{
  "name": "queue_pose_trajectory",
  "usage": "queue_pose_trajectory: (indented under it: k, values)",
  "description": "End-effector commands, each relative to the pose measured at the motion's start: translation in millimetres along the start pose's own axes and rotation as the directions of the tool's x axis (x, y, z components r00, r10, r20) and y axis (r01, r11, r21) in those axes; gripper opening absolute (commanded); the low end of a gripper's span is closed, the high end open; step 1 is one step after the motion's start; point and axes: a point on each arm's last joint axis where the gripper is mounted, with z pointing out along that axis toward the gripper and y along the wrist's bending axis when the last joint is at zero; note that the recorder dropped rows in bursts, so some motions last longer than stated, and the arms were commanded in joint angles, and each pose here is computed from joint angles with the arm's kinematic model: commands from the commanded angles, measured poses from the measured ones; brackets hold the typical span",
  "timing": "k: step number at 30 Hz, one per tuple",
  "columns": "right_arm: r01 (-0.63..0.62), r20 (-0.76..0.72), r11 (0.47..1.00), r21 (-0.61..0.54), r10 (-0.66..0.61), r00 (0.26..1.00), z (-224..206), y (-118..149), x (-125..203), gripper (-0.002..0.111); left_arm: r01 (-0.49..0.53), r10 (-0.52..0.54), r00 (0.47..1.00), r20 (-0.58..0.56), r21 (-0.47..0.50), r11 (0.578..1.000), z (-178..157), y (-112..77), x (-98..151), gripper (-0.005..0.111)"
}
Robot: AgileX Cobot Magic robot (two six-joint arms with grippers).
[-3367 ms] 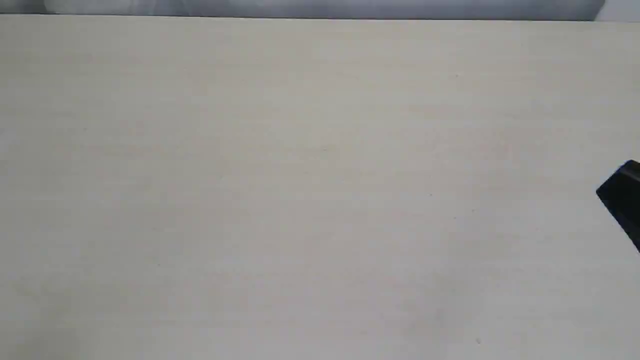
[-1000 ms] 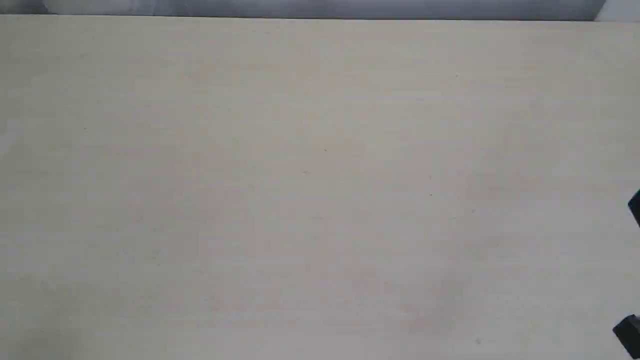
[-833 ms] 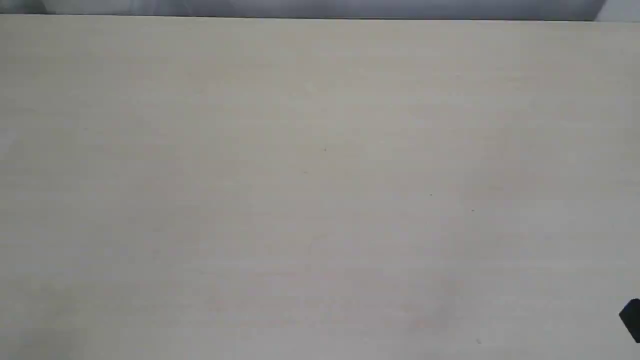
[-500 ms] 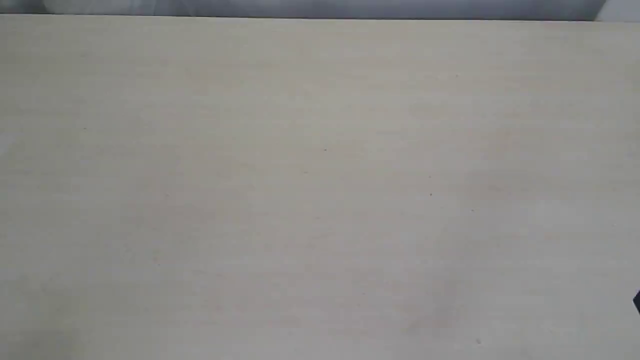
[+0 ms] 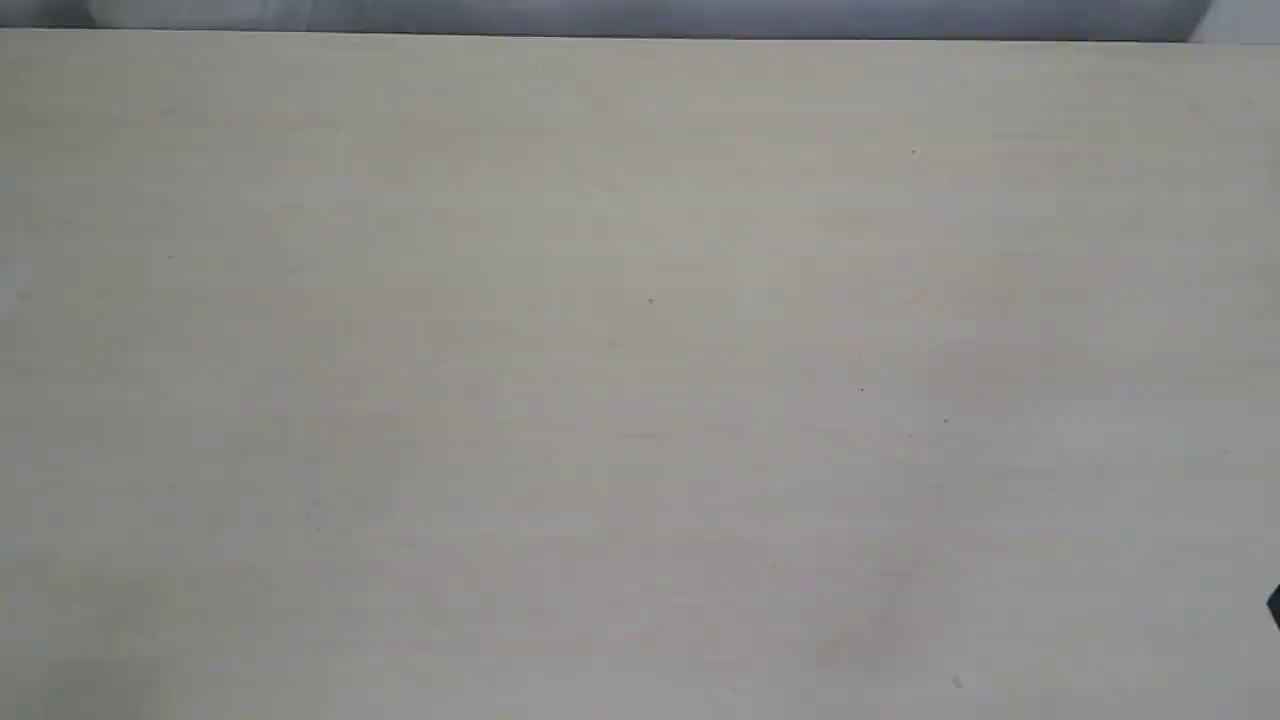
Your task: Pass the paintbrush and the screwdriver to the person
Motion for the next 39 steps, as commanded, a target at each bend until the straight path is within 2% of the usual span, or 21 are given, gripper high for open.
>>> queue_pose_trajectory:
  k: [1, 13, 39]
  values:
    - [0.008, -0.003, 1.0, 0.007, -0.008, 1.0, -0.2, -0.4, 1.3, 0.004, 0.005, -0.005, 1.0, 0.013, 0.008, 1.0, 0.0, -0.5, -0.6, 0.0]
    - [-0.03, -0.003, 1.0, 0.005, 0.03, 1.0, -0.2, -0.2, 1.3, 0.004, 0.002, -0.002, 1.0, 0.011, 0.007, 1.0, 0.0, -0.4, -0.4, 0.0]
    - [-0.03, -0.003, 1.0, 0.005, 0.03, 1.0, -0.2, -0.2, 1.3, 0.004, 0.004, -0.004, 1.0, 0.01, 0.008, 1.0, 0.0, -0.5, -0.3, 0.0]
